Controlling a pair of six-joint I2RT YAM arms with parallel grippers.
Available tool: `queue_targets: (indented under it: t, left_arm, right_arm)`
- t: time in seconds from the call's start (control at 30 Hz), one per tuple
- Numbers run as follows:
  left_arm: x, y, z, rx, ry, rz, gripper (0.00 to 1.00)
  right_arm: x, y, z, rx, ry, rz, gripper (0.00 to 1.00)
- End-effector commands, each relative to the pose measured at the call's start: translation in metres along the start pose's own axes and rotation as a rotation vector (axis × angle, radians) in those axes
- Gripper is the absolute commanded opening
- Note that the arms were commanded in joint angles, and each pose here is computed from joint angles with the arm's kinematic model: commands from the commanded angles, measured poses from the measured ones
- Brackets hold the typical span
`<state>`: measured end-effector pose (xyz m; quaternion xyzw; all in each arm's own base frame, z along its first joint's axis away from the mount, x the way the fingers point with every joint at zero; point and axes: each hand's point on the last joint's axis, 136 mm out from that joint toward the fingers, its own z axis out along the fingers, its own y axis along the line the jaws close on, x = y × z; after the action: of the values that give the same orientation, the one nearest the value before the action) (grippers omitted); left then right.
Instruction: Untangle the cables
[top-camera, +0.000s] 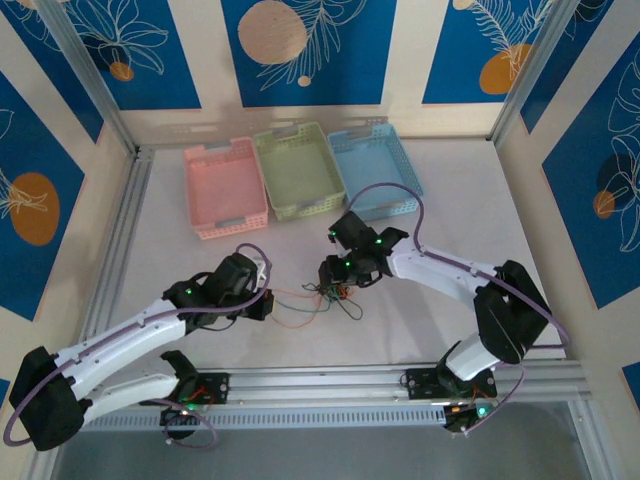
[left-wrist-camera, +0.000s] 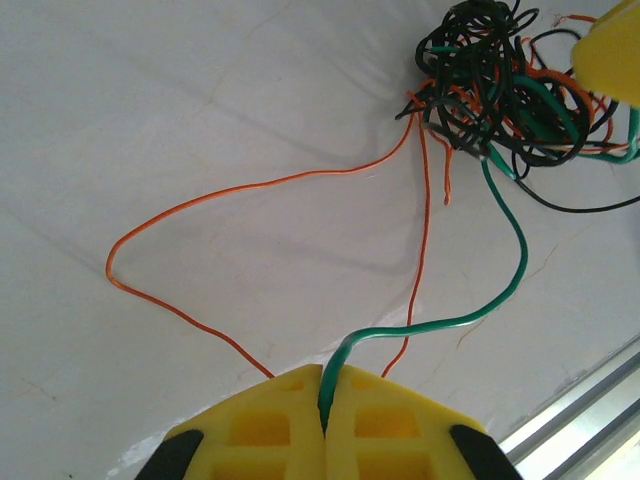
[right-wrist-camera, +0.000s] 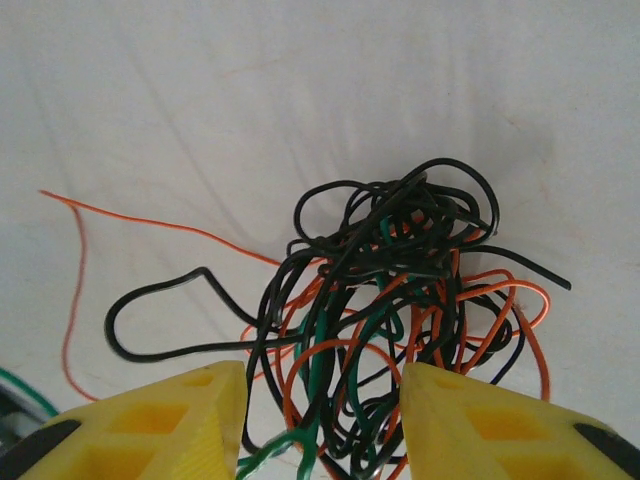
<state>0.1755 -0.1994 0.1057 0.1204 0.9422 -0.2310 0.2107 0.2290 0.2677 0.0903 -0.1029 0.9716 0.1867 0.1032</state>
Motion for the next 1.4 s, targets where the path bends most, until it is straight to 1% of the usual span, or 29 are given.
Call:
queue_targets:
  t: [0.0,0.07,0.2,0.43,0.73,0.83,0.9,0.93,0.97,1.0,1.03,1.17,1.23,1.37]
  left_arm:
    - [0.002,0.005,-0.001,-0.022,0.001,0.010,0.00]
    - [0.002,0.006,-0.002,-0.025,0.001,0.013,0.00]
    - [0.002,0.008,-0.005,-0.036,-0.004,0.015,0.00]
    - [0.000,0.007,-0.009,-0.034,-0.015,0.015,0.00]
    - [-0.001,0.008,-0.014,-0.039,-0.029,0.013,0.00]
    - [-0.004,0.007,-0.021,-0.037,-0.051,0.011,0.00]
    - [-0.006,0.007,-0.025,-0.037,-0.062,0.010,0.00]
    - [-0.007,0.007,-0.027,-0.038,-0.068,0.009,0.00]
    - [-0.008,0.007,-0.029,-0.038,-0.073,0.009,0.00]
    - [-0.009,0.006,-0.032,-0.038,-0.081,0.010,0.00]
    - [-0.009,0.007,-0.034,-0.042,-0.086,0.006,0.00]
    - [-0.010,0.011,-0.041,-0.056,-0.110,0.000,0.00]
    - [-0.011,0.013,-0.044,-0.068,-0.119,-0.006,0.00]
    - [-0.014,0.026,-0.054,-0.133,-0.160,-0.033,0.00]
  right_arm:
    - [0.007,-0.011,-0.002,0.132,0.015,-0.047,0.47]
    - [0.008,-0.008,-0.003,0.155,0.002,-0.081,0.49]
    - [0.014,-0.010,-0.004,0.214,0.037,-0.102,0.50]
    - [0.034,-0.004,0.011,0.258,0.140,-0.157,0.50]
    - [0.037,-0.006,0.029,0.315,0.207,-0.182,0.48]
    - [0.037,-0.007,0.034,0.307,0.225,-0.172,0.44]
    - [0.036,-0.009,0.037,0.301,0.239,-0.158,0.36]
    - [0.036,-0.010,0.038,0.297,0.242,-0.150,0.29]
    - [0.036,-0.012,0.038,0.295,0.246,-0.142,0.17]
    - [0.035,-0.013,0.038,0.286,0.244,-0.130,0.03]
    - [0.034,-0.014,0.037,0.277,0.242,-0.120,0.00]
    - [0.031,-0.016,0.029,0.215,0.209,-0.085,0.00]
    - [0.029,-0.018,0.023,0.156,0.187,-0.052,0.00]
    - [0.021,-0.031,0.008,0.037,0.144,0.040,0.00]
